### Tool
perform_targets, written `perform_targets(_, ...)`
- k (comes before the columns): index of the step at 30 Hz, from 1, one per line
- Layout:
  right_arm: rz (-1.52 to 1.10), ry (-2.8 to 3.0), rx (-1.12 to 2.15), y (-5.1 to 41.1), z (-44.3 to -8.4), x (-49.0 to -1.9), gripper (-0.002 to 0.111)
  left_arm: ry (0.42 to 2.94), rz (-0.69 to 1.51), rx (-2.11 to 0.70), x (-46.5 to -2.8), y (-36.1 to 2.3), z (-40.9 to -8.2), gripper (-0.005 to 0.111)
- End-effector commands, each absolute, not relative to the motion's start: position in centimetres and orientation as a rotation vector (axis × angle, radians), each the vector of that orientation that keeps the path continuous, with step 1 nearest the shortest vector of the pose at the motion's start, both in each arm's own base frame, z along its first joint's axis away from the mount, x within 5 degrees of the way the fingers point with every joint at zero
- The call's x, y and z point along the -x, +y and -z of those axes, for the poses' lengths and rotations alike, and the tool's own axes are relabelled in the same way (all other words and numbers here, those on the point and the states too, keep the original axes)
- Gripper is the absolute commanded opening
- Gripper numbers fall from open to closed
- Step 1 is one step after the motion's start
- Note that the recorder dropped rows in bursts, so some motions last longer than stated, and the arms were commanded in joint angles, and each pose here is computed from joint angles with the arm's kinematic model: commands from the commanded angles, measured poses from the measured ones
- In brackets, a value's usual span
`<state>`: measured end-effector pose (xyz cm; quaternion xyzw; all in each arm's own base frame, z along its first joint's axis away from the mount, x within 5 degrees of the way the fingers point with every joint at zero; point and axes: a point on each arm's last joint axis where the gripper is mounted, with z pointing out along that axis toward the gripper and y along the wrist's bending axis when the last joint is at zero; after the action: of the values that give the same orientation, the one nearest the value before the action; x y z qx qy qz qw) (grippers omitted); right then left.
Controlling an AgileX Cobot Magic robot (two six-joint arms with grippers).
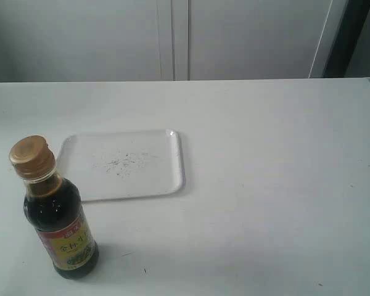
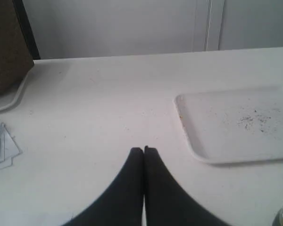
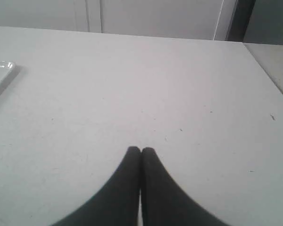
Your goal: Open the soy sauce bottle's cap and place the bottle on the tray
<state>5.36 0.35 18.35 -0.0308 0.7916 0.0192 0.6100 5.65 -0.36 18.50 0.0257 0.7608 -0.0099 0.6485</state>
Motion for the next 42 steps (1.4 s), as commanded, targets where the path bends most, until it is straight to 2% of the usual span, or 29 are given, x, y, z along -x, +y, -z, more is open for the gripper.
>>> perform_targets(1,-0.044,1.825,0.072,0.3,-18.2,-5.3,0.000,1.648,0.020,-0.042,-5.7,-0.3,-19.2,0.000)
perform_targets(13,-0.044,1.825,0.072,0.3,-18.2,-5.3,0.000,1.329,0.045,0.033,-5.5,0.1,-22.0,0.000)
perform_targets(27,-0.044,1.825,0.072,0.3,-18.2,-5.3,0.000,1.304,0.079,-0.033,-6.4,-0.6,-26.4,0.000)
perform_targets(35,-0.044,1.825,0.072,0.3,-18.2,-5.3,0.000,1.307,0.174,-0.224,-9.0,-2.4,-30.1,0.000)
perform_targets(42,-0.044,1.825,0.072,0.3,-18.2,-5.3,0.000,1.332,0.311,-0.397,-11.4,-4.2,-32.1,0.000)
